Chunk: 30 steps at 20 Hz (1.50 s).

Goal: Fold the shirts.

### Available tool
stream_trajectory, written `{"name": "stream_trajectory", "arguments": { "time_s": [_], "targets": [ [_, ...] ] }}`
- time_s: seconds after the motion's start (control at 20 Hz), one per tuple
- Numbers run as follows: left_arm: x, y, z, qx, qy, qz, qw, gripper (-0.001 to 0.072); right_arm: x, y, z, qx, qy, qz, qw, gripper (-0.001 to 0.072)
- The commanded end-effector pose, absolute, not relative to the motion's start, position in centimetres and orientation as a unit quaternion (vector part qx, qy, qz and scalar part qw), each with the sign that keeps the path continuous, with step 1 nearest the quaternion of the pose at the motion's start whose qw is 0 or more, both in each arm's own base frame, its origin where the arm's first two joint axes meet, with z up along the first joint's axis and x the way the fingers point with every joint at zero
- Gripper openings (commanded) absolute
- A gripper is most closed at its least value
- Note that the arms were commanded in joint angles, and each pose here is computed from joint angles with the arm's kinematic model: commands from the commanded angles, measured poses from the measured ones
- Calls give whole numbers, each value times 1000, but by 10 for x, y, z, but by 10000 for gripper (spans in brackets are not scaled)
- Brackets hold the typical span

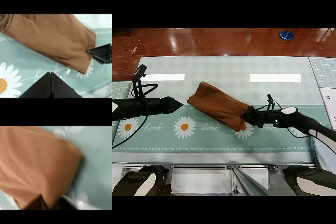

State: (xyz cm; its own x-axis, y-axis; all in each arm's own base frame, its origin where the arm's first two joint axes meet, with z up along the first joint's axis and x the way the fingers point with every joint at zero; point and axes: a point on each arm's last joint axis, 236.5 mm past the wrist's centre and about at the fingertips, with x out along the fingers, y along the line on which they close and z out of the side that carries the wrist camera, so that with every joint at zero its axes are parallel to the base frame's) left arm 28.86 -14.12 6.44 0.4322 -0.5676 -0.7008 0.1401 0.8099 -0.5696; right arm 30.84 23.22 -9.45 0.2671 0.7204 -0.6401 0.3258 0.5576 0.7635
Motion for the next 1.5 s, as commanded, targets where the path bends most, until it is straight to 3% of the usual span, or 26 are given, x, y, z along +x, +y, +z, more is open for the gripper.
{"name": "stream_trajectory", "arguments": {
  "time_s": [0.0,0.2,0.35,0.6,0.75,1.0,1.25,1.45],
  "targets": [
    [291,-141,64,-220,484,-215,819,17,336,266,-53,429,558,265,659,29],
    [292,-140,63,-220,485,-213,819,17,364,259,16,309,557,338,693,28],
    [292,-140,62,-219,486,-214,818,17,404,215,90,224,511,297,775,28],
    [297,-139,64,-209,474,-216,828,17,409,129,206,196,461,261,825,28],
    [298,-138,63,-201,471,-220,830,17,401,52,237,226,459,195,837,28],
    [298,-138,64,-200,470,-220,831,17,355,-68,253,326,450,48,830,28],
    [301,-137,62,-193,466,-222,834,17,262,-164,242,360,452,-148,803,28],
    [302,-137,56,-195,475,-220,830,17,184,-185,203,439,433,-256,745,28]
  ]
}}
